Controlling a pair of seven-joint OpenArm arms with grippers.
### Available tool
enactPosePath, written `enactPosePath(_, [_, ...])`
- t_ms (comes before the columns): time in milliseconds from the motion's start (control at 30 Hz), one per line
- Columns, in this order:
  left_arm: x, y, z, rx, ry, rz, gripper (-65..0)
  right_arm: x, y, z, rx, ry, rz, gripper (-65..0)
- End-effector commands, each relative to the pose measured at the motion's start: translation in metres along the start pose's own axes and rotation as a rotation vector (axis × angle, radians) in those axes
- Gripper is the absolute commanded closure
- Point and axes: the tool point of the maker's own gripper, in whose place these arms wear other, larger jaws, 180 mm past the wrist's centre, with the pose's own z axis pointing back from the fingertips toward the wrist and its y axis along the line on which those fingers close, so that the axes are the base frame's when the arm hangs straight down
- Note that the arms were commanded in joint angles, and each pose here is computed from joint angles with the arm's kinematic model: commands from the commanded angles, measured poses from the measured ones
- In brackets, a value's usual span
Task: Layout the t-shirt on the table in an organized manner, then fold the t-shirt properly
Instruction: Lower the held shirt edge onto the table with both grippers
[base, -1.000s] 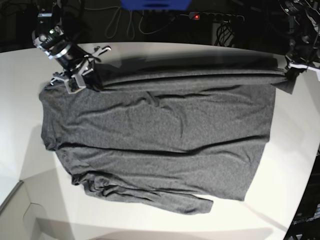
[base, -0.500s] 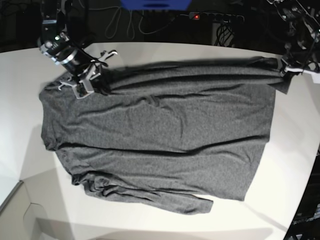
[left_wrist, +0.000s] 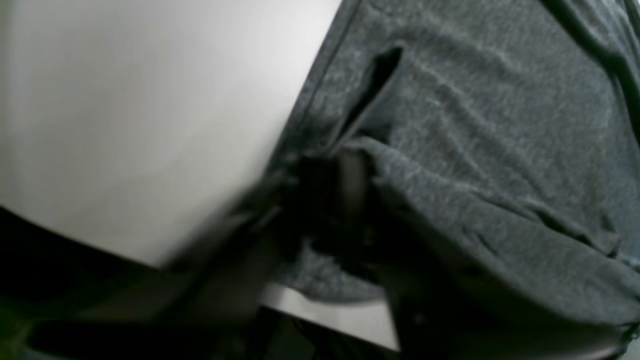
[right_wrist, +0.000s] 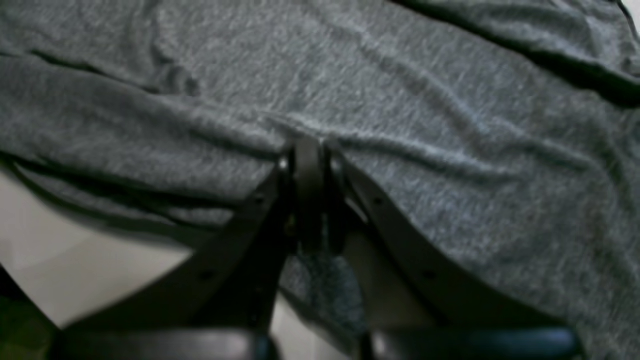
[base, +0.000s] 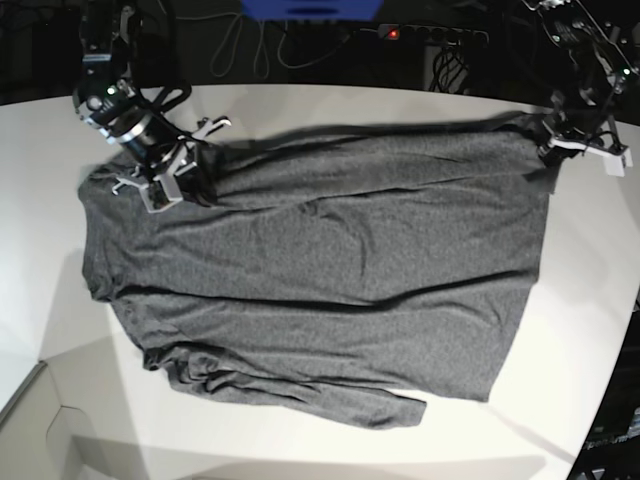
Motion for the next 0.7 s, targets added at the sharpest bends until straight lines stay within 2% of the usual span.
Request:
enactPosePath(0, [0.013,-0.002,0.004,-0.009,-0.042,-0.011,-18.9,0.014,-0.002,0.001,0.0,-0.052,0.005,0.0])
enactPosePath(67, [0.012,-0.001,0.004,-0.009,-0.039,-0.013,-22.9,0.01,-0.003,0.001,0.001,-0.044,-0.001,0.0])
enactPosePath(267, [0.015,-0.002,0.006,-0.008,-0.048,-0.018,-23.4,-0.007,-0.007,-0.008,0.002,-0.004,-0.033,0.0])
enactPosePath(500, [0.003,0.006,0.012,0.007,-0.022,-0.02,-23.5,-0.008,-0.014,-0.006,-0.004,0.007,-0.016,0.0])
enactPosePath(567, [0.002,0.008,0.013,0.01,-0.019,-0.02,-24.4,-0.009,-0.014,-0.006,-0.003,0.008,-0.017,-4.0])
enactPosePath(667, [0.0,0.009,0.014,0.012,-0.016,-0.019,-33.0,-0.011,-0.013,-0.005,-0.002,0.012,-0.018,-13.5])
